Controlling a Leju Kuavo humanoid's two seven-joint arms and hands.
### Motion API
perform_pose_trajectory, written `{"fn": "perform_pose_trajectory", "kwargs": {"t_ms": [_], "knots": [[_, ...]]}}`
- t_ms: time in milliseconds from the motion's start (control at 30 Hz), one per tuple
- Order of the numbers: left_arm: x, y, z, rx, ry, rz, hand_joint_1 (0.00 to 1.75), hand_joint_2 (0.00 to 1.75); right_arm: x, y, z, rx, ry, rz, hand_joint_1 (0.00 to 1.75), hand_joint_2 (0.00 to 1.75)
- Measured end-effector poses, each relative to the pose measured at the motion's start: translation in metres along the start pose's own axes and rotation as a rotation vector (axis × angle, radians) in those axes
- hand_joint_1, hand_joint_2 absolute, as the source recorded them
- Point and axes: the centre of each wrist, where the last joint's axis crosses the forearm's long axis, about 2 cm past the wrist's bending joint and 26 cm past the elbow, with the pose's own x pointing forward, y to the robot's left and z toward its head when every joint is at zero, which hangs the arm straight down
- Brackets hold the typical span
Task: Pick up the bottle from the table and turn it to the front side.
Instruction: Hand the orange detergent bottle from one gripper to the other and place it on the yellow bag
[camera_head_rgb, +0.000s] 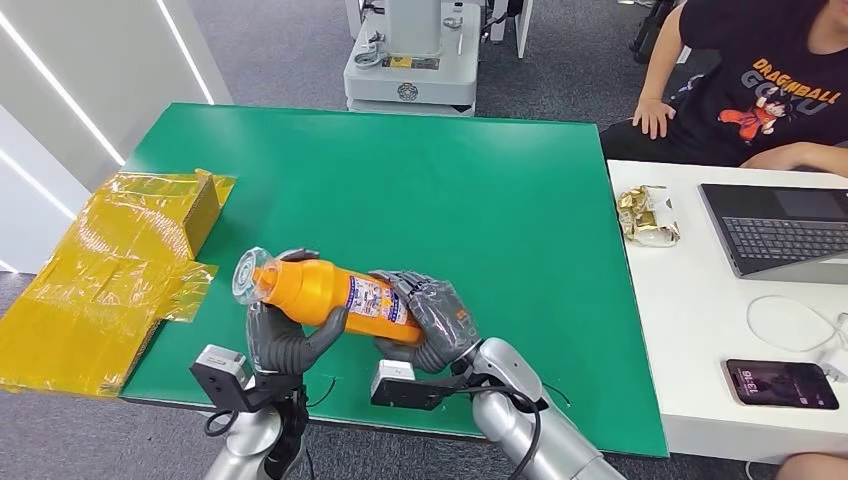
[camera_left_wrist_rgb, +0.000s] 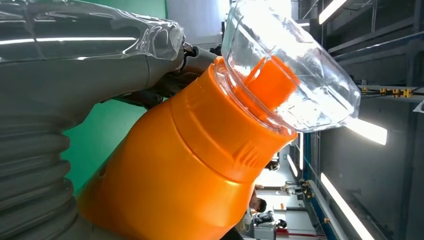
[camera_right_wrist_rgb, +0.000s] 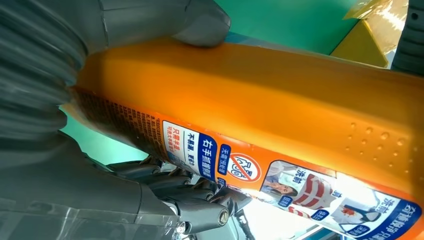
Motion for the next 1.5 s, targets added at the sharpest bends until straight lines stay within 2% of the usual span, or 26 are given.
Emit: {"fn": "perform_pose_trajectory", "kwargs": {"t_ms": [567,600,700,733,1300,1500], "knots": [[-0.001,0.002,-0.002,0.000,0.027,0.005,1.75,1.75,0.001,0.000,0.000,-0.007,-0.005,0.022,1.75,1.75],[-0.001,0.002,-0.002,-0.001,0.027,0.006,1.75,1.75,0.001,0.001,0.000,-0.010,-0.004,0.022,1.54,1.75],[-0.001,0.002,-0.002,-0.003,0.029,0.007,1.75,1.75,0.001,0.002,0.002,-0.015,-0.001,0.020,0.24,1.75],[-0.001,0.002,-0.002,-0.004,0.029,0.007,1.75,1.75,0.001,0.003,0.002,-0.017,-0.001,0.019,0.00,1.75],[-0.003,0.003,-0.004,0.008,0.040,0.006,1.75,1.75,0.030,0.010,0.008,-0.163,-0.058,-0.093,0.00,1.75],[-0.004,0.005,-0.004,0.028,0.034,-0.018,1.75,1.75,0.040,0.009,0.014,-0.274,-0.093,-0.168,0.00,1.75]]}}
